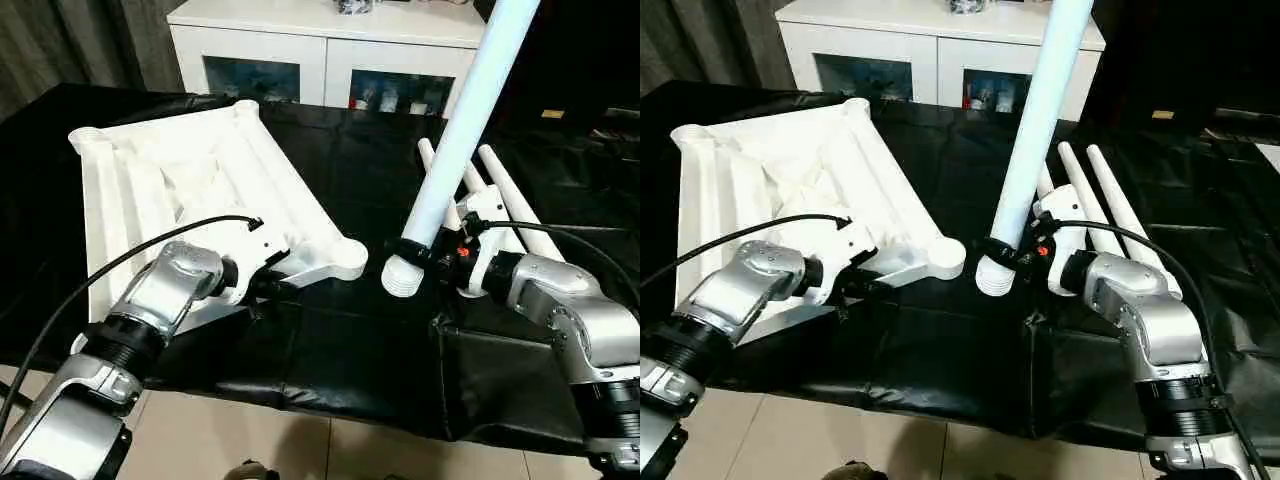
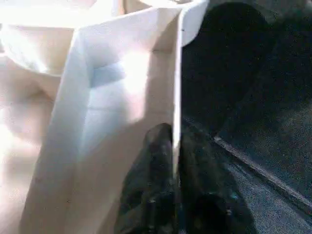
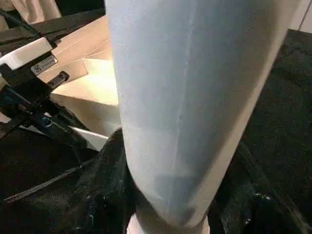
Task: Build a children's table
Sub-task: Insert table leg to table base
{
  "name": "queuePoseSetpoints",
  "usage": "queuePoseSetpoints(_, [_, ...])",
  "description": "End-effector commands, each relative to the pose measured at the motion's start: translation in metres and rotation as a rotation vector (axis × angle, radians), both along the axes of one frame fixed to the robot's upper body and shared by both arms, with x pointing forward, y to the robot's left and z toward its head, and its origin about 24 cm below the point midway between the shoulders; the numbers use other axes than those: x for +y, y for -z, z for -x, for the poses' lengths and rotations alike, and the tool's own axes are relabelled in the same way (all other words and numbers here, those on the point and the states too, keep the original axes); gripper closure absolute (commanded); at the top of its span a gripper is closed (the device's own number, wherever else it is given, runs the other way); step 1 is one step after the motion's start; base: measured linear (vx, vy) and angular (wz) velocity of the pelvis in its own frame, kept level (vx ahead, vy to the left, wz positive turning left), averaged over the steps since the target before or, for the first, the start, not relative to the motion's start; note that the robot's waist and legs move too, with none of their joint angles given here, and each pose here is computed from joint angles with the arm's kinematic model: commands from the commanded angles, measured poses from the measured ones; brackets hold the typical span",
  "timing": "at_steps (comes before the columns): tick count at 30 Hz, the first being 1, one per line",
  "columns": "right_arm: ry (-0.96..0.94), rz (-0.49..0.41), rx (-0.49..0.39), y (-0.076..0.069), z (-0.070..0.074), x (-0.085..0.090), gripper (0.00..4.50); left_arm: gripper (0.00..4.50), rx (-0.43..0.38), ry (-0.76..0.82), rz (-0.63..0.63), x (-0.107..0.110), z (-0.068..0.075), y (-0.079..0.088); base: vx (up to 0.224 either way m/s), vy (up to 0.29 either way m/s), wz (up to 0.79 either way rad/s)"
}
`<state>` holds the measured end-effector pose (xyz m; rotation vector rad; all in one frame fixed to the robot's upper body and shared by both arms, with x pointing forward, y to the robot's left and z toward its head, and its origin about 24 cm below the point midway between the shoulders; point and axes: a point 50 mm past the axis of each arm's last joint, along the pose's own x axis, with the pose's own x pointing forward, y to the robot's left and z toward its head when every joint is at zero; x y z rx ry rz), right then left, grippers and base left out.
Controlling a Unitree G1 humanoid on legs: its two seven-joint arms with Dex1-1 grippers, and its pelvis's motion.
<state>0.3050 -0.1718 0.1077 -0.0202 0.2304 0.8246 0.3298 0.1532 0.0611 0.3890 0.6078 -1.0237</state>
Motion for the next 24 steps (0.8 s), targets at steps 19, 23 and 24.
queuePoseSetpoints(19, [-0.197, -0.044, 0.058, -0.008, 0.007, 0.014, 2.68, 4.50, -0.086, 0.183, 0.043, -0.027, 0.048, 0.001, 0.000, 0.000, 0.00])
queuePoseSetpoints(23, [-0.202, -0.048, 0.085, -0.003, 0.006, 0.015, 2.68, 4.50, -0.097, 0.165, 0.028, -0.025, 0.046, 0.001, 0.000, 0.000, 0.00])
queuePoseSetpoints(24, [-0.203, -0.042, 0.100, 0.000, 0.005, 0.016, 2.68, 4.50, -0.098, 0.164, 0.025, -0.025, 0.046, 0.001, 0.000, 0.000, 0.00])
